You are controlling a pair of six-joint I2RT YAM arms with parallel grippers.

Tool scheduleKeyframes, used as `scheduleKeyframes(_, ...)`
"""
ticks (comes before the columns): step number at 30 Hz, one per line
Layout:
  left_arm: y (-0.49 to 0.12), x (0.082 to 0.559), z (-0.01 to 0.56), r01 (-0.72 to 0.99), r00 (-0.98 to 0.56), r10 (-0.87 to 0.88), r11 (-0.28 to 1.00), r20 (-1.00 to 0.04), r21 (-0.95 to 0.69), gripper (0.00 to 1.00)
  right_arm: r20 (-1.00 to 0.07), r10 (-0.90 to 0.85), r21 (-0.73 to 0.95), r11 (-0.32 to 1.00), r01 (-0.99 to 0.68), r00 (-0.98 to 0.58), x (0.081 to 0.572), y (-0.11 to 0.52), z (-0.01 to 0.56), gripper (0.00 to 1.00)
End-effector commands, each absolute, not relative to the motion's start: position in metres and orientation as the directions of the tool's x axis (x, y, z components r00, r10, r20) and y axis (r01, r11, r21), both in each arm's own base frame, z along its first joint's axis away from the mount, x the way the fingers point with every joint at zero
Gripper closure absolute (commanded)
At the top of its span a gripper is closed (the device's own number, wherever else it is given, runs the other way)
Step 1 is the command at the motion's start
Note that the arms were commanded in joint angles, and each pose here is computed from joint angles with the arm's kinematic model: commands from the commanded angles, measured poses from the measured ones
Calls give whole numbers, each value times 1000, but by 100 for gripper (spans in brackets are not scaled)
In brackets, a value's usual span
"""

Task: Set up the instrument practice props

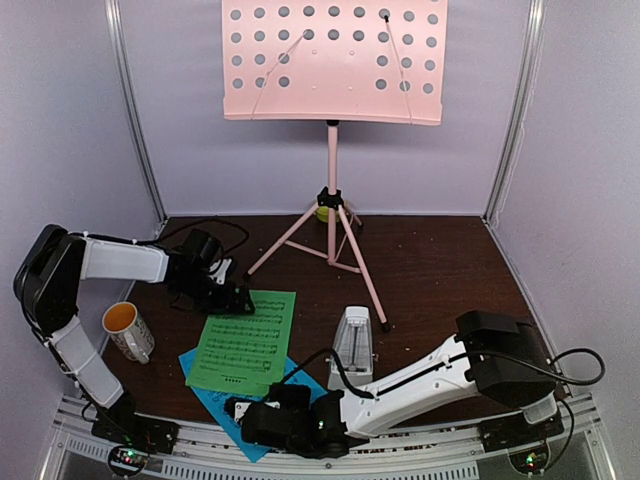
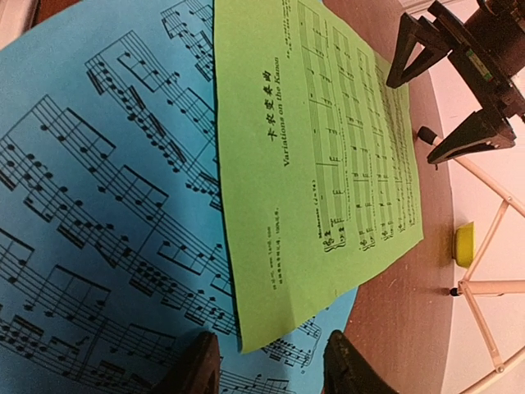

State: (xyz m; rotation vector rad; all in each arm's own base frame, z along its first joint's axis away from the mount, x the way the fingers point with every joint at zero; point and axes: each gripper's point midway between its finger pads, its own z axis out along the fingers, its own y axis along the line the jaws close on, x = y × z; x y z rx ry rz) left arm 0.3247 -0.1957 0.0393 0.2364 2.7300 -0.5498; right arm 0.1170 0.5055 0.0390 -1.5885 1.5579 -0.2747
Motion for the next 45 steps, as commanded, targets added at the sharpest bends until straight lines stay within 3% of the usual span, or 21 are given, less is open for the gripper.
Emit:
scheduleKeyframes(1, -205, 316, 29, 277, -921, 144, 895, -362, -349, 7, -351, -917, -751, 153, -643, 192, 135, 504, 37, 57)
scheduleKeyframes(7, -215, 304, 24, 294, -923, 160, 879, -350, -376, 8, -313, -930, -780, 136, -611, 192, 148, 506, 33, 57)
scheduleKeyframes(12, -218, 296, 18, 293, -928, 161, 872, -335, -392, 9, -296, -932, -804, 124, -582, 211, 155, 508, 33, 64)
scheduleKeyframes(26, -220, 301, 41, 320, -910, 170, 868, -379, -379, 9, -379, -893, -809, 193, -556, 241, 158, 510, 81, 100)
scheduleKeyframes(35, -214, 309, 150, 401, -810, 155, 850, -566, -341, 2, -512, -818, -764, 294, -574, 263, 153, 497, 149, 100)
scheduleKeyframes(45, -192, 274, 310, 590, -510, 147, 777, -848, -220, 2, -686, -670, -632, 354, -690, 284, 132, 470, 237, 100)
